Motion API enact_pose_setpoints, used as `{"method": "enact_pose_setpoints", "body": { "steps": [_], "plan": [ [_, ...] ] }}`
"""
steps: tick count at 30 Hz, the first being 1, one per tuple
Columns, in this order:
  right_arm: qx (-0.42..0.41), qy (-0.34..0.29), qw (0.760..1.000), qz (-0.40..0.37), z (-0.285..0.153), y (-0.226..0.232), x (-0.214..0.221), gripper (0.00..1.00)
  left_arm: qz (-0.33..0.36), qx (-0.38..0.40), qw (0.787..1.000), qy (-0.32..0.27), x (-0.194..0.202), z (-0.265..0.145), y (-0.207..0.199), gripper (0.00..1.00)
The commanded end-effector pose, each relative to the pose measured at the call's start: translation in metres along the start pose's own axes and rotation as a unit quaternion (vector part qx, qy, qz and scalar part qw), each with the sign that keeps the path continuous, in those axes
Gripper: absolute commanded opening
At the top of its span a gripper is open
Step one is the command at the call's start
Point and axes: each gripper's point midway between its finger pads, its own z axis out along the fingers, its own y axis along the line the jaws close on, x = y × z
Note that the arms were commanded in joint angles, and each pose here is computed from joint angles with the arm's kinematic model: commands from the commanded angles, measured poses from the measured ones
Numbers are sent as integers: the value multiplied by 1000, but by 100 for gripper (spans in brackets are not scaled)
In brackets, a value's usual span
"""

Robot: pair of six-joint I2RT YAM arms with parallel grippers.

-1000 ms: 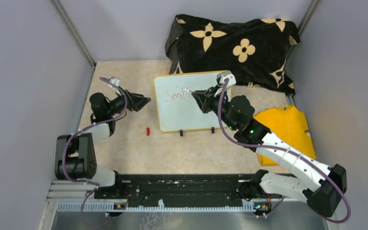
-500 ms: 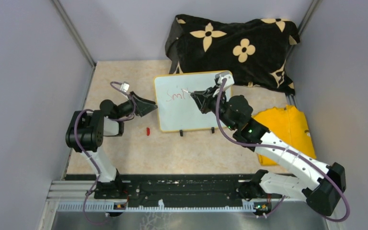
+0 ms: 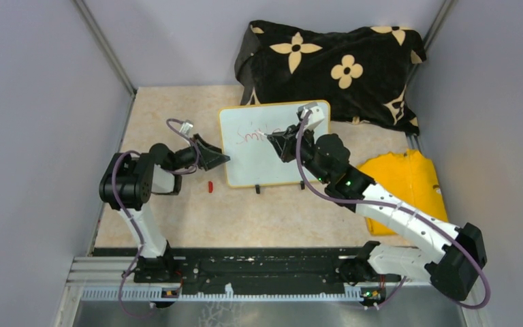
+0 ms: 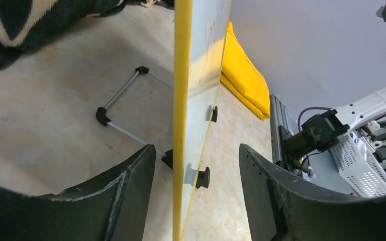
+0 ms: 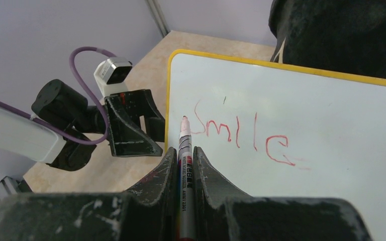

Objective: Write a sentence on the whiteboard

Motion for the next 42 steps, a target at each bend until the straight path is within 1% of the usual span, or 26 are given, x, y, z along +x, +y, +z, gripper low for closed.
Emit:
{"method": "enact_pose_setpoints", "body": {
  "steps": [1, 8, 13, 21, 24, 31, 37, 42],
  "plan": [
    [-14, -29, 999, 9, 4, 12, -21, 0, 45, 22, 999, 7, 3, 3, 0, 66],
    [19, -28, 999, -6, 12, 8, -17, 0, 42, 23, 999, 6, 5, 3, 3, 57],
    [26, -28, 999, -10, 15, 8, -15, 0, 45, 22, 999, 4, 5, 3, 3, 52],
    [43, -31, 999, -9, 16, 2, -14, 0, 47, 23, 999, 3, 6, 2, 3, 37],
    [56, -33, 998, -8, 17, -3, -14, 0, 47, 23, 999, 2, 6, 2, 3, 33],
    [84, -36, 996, -6, 23, -11, -15, 0, 50, 22, 999, 2, 6, 2, 3, 27],
    [100, -30, 995, -10, 33, -15, -9, 0, 49, 22, 999, 4, 7, 3, 4, 25],
    [99, -29, 995, -13, 39, -14, -7, 0, 49, 19, 999, 3, 6, 3, 5, 21]
  ]
}}
